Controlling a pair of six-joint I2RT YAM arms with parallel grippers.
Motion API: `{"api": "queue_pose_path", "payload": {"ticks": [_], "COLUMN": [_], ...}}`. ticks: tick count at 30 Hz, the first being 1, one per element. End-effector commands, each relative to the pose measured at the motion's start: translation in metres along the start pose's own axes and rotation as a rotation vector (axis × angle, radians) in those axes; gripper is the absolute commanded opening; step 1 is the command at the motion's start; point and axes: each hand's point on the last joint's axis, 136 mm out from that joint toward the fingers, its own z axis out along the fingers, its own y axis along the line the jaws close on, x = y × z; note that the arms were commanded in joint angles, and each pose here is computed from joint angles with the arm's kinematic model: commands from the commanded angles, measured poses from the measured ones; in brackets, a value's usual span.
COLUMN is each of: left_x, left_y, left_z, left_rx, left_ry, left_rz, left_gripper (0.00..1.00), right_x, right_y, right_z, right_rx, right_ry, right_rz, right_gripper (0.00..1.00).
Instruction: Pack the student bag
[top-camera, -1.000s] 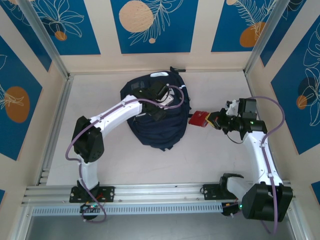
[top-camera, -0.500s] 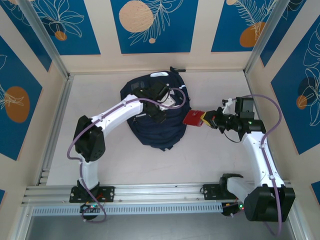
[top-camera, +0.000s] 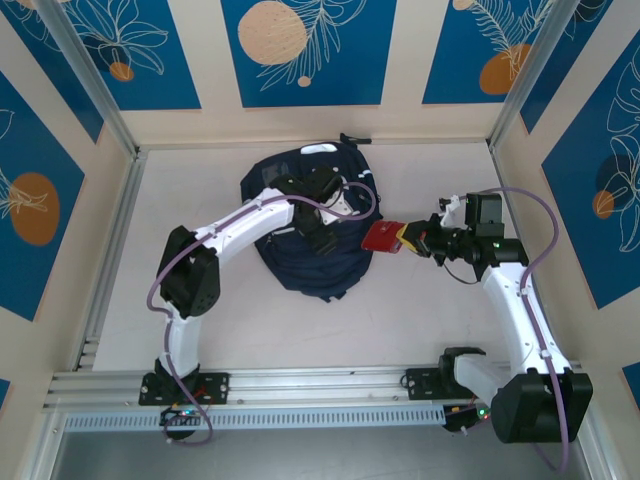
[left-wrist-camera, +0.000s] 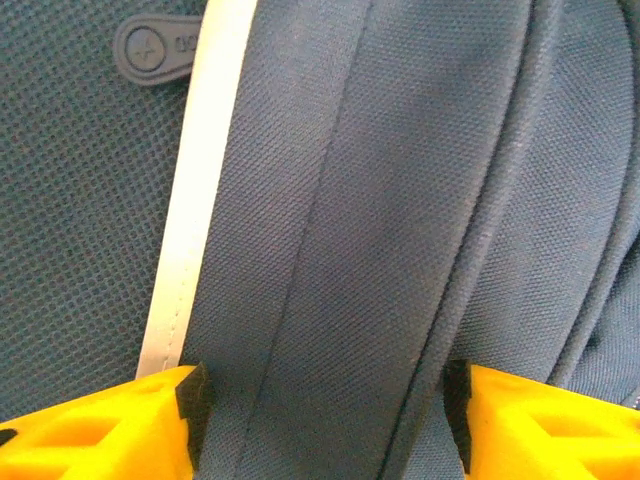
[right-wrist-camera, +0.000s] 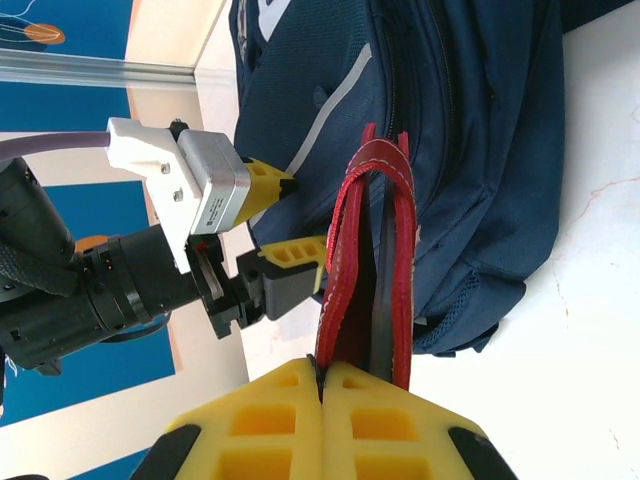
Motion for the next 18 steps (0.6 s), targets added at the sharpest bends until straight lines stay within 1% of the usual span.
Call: {"api": "queue_pose_path", "payload": {"ticks": [1, 7, 12, 15, 18], "left_x": [-0.007, -0.01, -0.008, -0.011, -0.023], "left_y": [0.014, 0.028, 0.038, 0.038, 0.041], "left_z": [-0.012, -0.038, -0.043, -0.041, -0.049], "left_rx": [-0.047, -0.068, -0.104, -0.099, -0.111], "left_ry": [-0.016, -0.02, -0.017, -0.035, -0.091], "left_rz": [0.011, 0.016, 0.011, -0.001, -0.039], "left_gripper": [0.54, 0.42, 0.33, 0.22, 0.12], "right_x": [-0.003, -0.002, -0.001, 0.001, 0.006], "right_y": [0.012, 0.014, 0.015, 0.017, 0.025], "right_z": [-0.002, -0.002, 0.0, 0.005, 0.012], "right_rx": [-0.021, -0.024, -0.025, -0.031, -0.068], "right_ry": [-0.005, -0.002, 0.004, 0.016, 0.044], "right_rz": [-0.012, -0.016, -0.018, -0.018, -0.017], "right_gripper": [0.0, 0.0, 0.0, 0.0, 0.0]}}
